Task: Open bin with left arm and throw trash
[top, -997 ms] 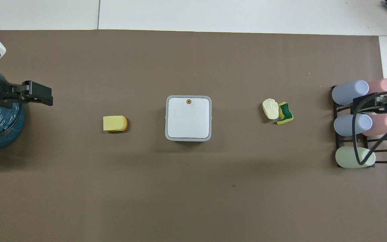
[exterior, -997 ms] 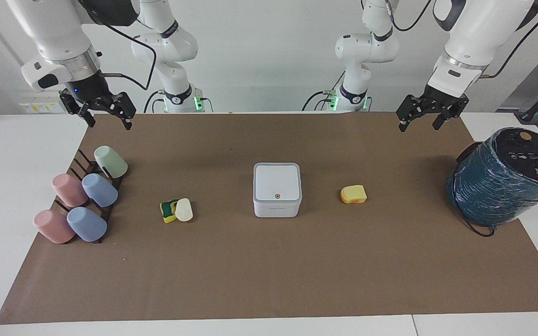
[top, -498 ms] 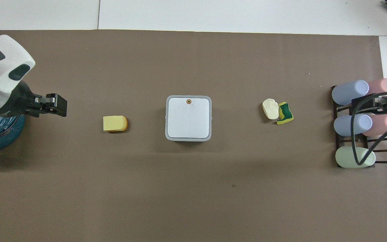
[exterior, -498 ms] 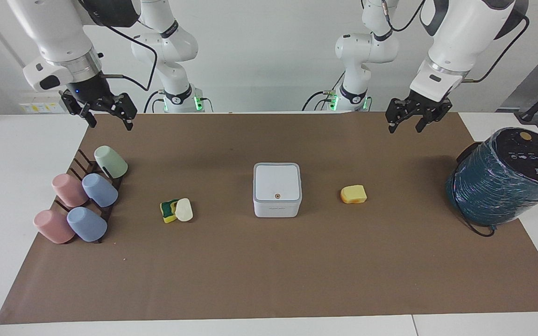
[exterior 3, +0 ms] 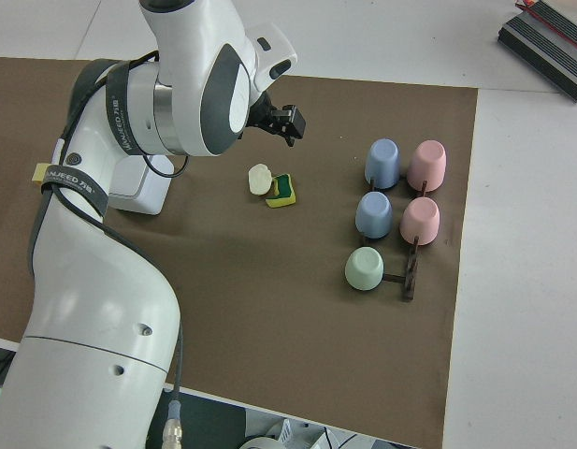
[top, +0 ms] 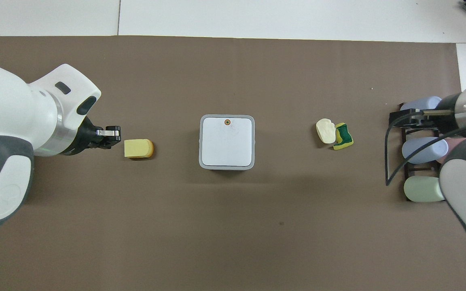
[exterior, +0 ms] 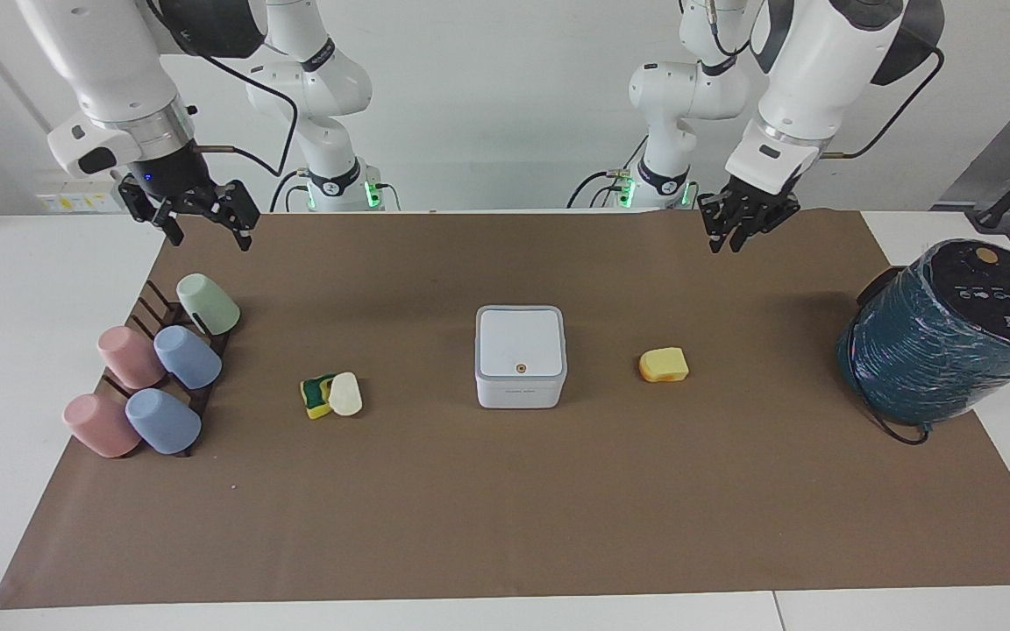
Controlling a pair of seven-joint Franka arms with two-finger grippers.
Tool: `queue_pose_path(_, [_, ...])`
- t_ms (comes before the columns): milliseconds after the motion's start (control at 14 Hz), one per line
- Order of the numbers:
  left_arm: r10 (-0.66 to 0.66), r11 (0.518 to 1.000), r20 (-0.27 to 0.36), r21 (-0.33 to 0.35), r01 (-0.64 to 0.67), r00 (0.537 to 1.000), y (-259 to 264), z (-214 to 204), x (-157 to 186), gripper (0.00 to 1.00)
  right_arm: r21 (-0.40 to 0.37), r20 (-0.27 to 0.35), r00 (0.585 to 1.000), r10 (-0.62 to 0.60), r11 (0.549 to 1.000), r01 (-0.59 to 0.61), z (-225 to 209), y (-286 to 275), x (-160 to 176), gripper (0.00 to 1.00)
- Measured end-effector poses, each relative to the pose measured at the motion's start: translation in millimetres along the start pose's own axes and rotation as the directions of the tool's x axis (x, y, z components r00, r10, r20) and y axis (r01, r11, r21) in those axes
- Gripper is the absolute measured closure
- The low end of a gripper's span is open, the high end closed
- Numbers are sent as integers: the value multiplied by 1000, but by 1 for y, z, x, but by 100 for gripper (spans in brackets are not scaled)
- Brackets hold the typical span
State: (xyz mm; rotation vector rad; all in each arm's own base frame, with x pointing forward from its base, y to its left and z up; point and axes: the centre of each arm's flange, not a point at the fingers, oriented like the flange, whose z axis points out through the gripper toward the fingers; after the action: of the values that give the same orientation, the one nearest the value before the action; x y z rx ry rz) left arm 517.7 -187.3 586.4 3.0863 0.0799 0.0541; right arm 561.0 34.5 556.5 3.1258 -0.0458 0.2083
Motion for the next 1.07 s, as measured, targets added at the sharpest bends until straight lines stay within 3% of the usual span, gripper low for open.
queue_pose_path(356, [-139, 989, -39, -45, 137, 990, 54, 34, 0, 99, 10, -43, 981, -187, 982, 188, 81, -58, 16, 0])
queue_pose_path(641, [-254, 964, -62, -98, 247, 965, 90, 68, 10, 99, 9, -76, 960, -269, 963, 270, 161, -83, 33, 0])
queue_pose_path(854, [-320, 941, -76, -142, 308, 944, 117, 91, 12, 99, 8, -66, 943, -325, 945, 326, 213, -96, 24, 0])
queue_pose_path(1068, [-352, 926, -81, -177, 335, 932, 131, 103, 14, 99, 11, -26, 928, -371, 928, 371, 236, -94, 7, 0])
